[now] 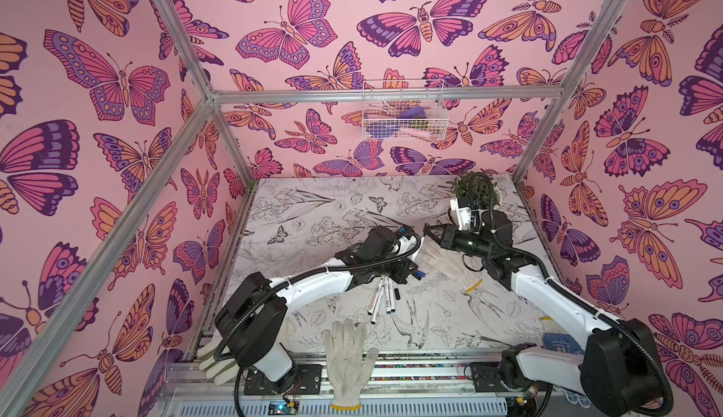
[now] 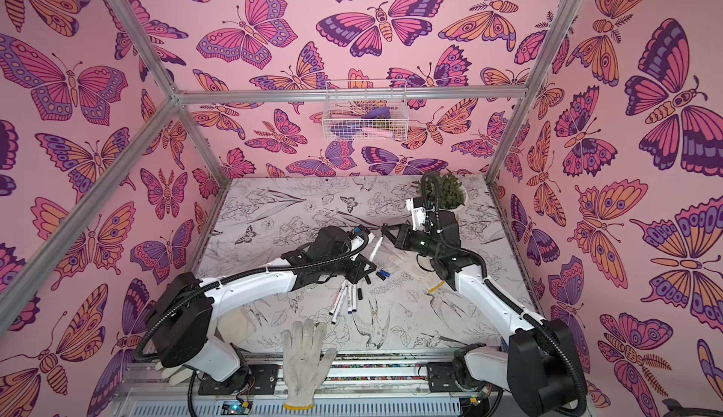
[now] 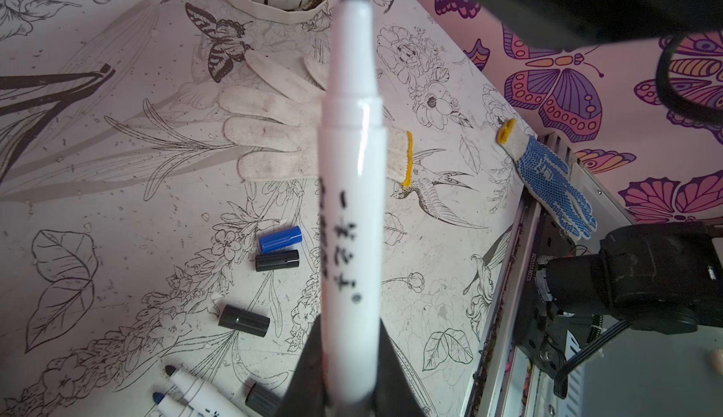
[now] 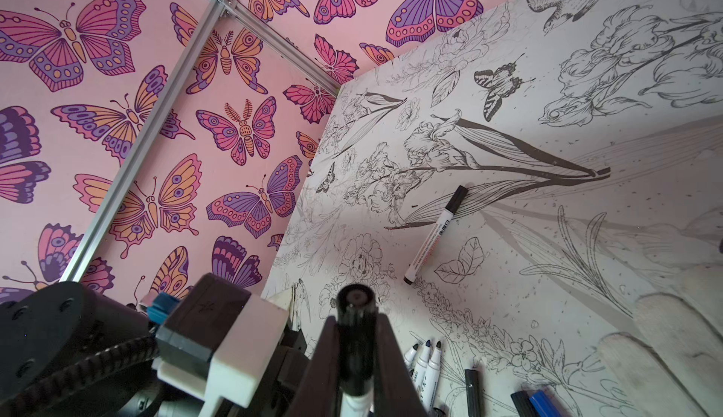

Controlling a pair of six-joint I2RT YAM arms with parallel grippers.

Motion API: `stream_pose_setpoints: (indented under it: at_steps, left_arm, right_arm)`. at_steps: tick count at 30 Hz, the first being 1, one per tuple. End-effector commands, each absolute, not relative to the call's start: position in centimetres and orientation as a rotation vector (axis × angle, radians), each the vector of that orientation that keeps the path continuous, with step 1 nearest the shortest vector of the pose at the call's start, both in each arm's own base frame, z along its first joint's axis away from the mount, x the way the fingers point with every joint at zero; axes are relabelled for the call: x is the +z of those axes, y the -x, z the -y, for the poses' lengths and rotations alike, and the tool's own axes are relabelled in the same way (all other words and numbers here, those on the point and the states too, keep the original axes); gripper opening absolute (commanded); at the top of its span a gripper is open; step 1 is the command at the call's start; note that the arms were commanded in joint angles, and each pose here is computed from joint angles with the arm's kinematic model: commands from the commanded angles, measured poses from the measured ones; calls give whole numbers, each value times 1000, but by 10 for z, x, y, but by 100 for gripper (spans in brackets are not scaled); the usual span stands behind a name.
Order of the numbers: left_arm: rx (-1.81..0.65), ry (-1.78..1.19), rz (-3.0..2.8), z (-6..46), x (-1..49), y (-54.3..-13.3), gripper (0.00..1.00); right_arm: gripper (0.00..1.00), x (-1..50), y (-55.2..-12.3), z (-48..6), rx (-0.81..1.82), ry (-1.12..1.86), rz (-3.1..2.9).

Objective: Insert pens into pen caps
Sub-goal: Put on the pen cap to the pen.

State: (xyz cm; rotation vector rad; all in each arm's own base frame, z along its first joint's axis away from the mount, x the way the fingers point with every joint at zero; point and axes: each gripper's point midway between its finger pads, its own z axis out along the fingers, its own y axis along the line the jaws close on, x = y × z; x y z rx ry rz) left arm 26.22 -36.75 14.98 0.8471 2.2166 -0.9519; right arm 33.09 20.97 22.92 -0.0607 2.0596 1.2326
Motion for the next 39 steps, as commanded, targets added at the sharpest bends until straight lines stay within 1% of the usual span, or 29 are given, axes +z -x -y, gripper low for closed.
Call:
stream_pose_setpoints:
  at_steps: [1, 10, 14, 23, 29, 39]
  left_arm:
    - [-975, -882, -2168, 373, 161, -259, 0]
    - [-984, -896, -2170, 375, 162, -257, 0]
    - [-985, -901, -2174, 376, 161, -257, 0]
    - [-954, -876, -2174, 377, 161, -265, 0]
    - [-988, -825, -2126, 386, 173, -279, 0]
    - [-1124, -695, -2017, 403, 208, -310, 0]
  right_arm:
    - [0, 239, -337, -206, 1190, 66, -2042]
    - [0, 244, -337, -205, 1189, 71, -2018]
    - [0, 247, -333, -211, 1238, 95, -2011]
    - [0, 251, -332, -212, 1260, 96, -1990]
    - [0, 254, -331, -211, 1266, 90, -1976]
    - [0, 271, -336, -197, 1189, 24, -1904]
